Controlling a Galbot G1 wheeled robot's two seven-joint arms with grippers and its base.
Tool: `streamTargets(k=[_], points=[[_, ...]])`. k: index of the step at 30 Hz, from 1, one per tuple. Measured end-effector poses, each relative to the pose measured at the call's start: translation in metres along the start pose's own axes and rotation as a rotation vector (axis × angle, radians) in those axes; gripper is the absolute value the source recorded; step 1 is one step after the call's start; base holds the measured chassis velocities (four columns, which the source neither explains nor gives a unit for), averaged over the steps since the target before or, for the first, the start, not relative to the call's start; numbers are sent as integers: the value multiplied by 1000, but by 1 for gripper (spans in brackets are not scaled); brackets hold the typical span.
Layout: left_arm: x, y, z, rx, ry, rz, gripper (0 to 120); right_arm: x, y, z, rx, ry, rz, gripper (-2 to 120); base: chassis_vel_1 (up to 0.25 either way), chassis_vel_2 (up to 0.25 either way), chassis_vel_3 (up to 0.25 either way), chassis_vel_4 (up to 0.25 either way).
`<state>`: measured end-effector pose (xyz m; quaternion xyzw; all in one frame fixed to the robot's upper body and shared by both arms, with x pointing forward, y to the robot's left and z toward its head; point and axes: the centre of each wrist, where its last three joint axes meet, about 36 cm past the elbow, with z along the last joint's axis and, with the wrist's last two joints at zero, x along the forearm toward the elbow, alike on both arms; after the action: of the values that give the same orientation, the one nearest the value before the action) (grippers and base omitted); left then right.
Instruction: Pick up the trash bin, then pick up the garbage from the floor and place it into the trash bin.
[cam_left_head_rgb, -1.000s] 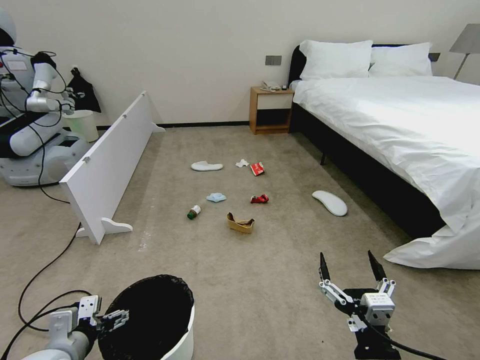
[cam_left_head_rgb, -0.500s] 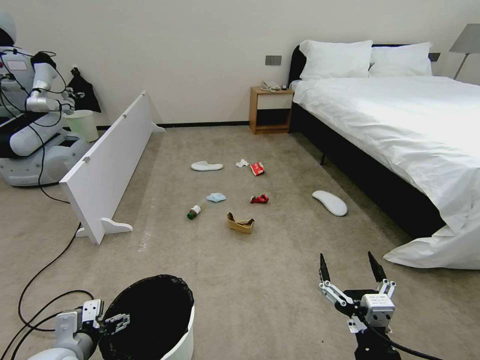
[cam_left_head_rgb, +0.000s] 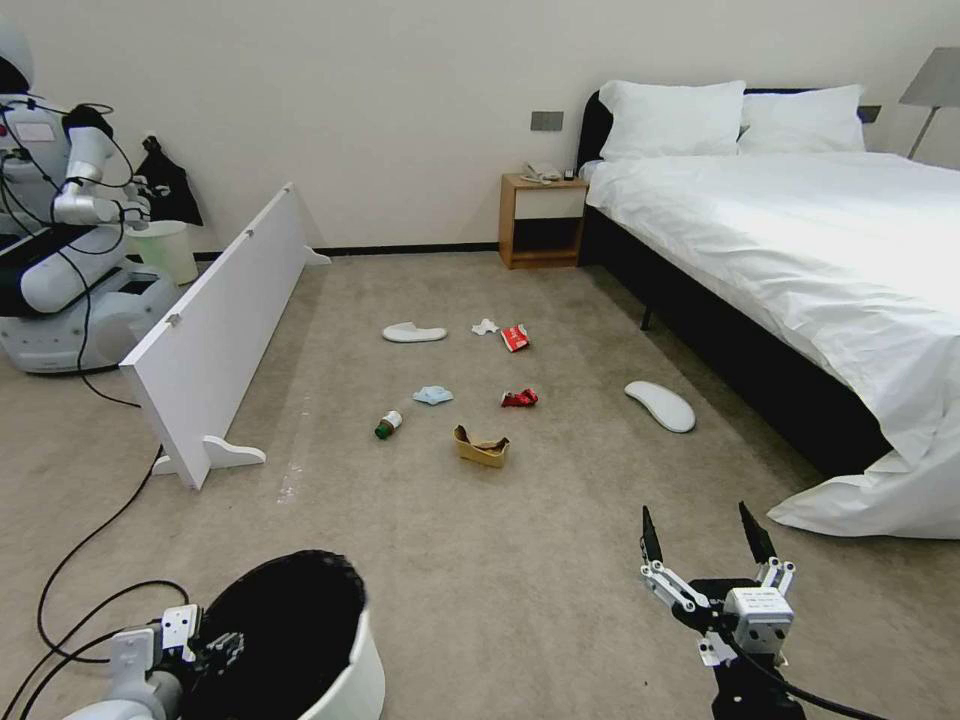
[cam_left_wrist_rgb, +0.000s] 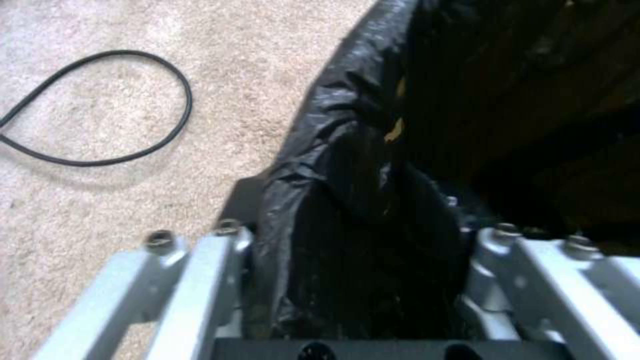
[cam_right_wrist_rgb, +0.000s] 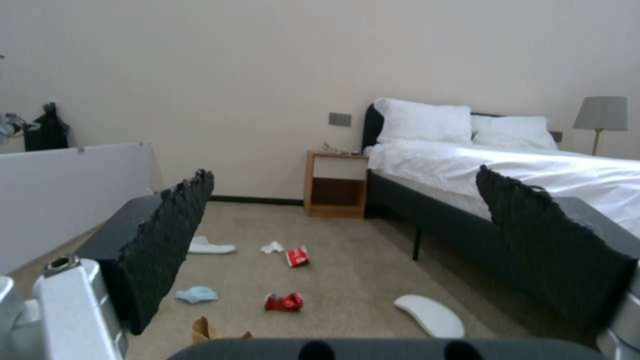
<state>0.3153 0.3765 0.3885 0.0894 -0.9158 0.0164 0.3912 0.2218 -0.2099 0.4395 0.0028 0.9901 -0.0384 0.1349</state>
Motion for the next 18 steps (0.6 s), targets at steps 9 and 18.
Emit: streamTargets(k=[9,18], points=[[-1,-3,3,-2,8,23,13,1,0,-2,1,-1,-4,100,0,0,0,0],[0,-5,4,-4,13,30,11,1,0,-3,1,-3,-5,100,0,0,0,0]])
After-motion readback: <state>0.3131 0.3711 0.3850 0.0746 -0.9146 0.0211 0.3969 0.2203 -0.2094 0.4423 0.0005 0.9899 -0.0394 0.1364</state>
